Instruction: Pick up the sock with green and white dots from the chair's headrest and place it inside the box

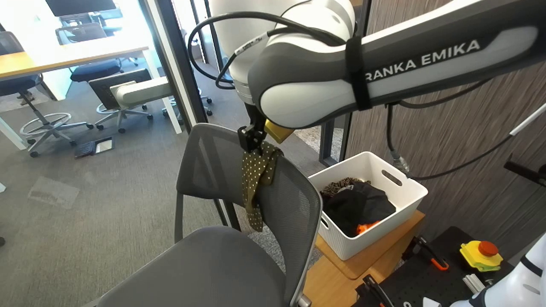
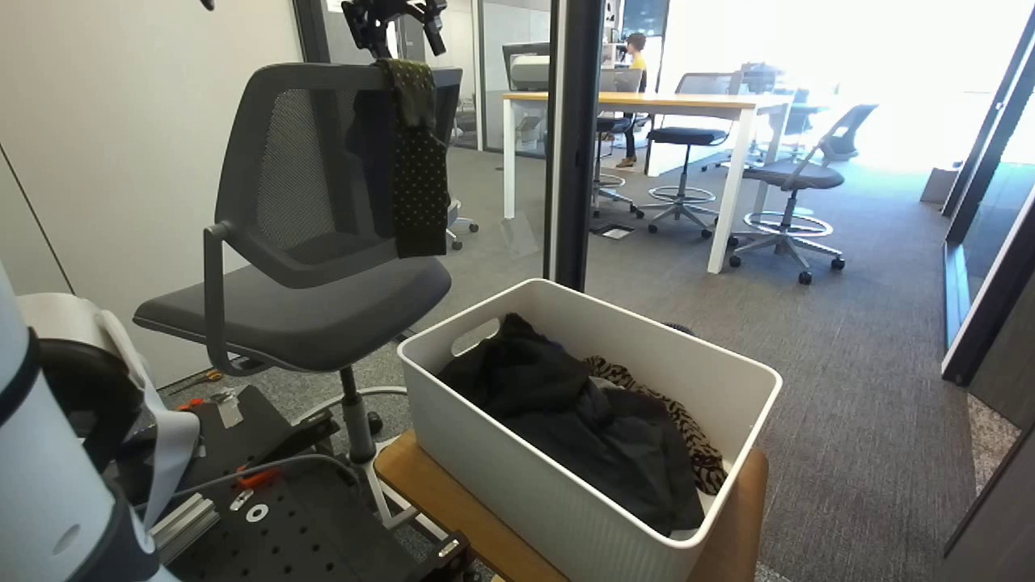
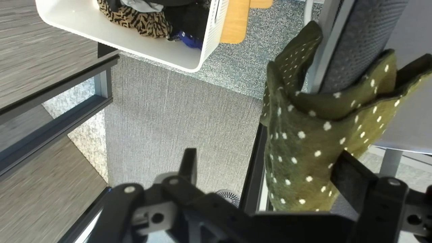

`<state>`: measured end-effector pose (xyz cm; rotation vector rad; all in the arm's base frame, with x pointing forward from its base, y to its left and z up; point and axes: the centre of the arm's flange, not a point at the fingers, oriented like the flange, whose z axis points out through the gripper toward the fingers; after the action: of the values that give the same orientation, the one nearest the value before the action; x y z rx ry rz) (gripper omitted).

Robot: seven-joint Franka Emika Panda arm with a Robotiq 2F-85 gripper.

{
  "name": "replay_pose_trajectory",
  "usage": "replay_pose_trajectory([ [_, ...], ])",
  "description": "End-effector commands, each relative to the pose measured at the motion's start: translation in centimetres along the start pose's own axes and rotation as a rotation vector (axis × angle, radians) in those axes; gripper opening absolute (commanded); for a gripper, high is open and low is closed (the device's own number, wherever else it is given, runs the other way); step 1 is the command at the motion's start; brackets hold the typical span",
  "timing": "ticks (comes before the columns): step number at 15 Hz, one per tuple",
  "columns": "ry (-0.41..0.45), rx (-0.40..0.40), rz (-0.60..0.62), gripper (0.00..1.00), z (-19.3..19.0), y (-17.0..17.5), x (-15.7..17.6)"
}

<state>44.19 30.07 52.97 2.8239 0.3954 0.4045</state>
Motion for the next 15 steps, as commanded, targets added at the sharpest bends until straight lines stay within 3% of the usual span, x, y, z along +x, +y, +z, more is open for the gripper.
replay_pose_trajectory([
  [1,0.002,-0.035,0.01,0.75,-1.28,0.81,0.08],
  [3,0.002,-0.027,0.007,0.67,-1.33,0.78,0.06],
  [11,-0.012,-0.003,-0.002,0.09,-1.67,-0.02,0.2],
  [14,-0.021,0.003,0.002,0.1,-1.83,0.32,0.46],
  [15,-0.021,0.005,0.005,0.04,-1.91,0.39,0.54],
])
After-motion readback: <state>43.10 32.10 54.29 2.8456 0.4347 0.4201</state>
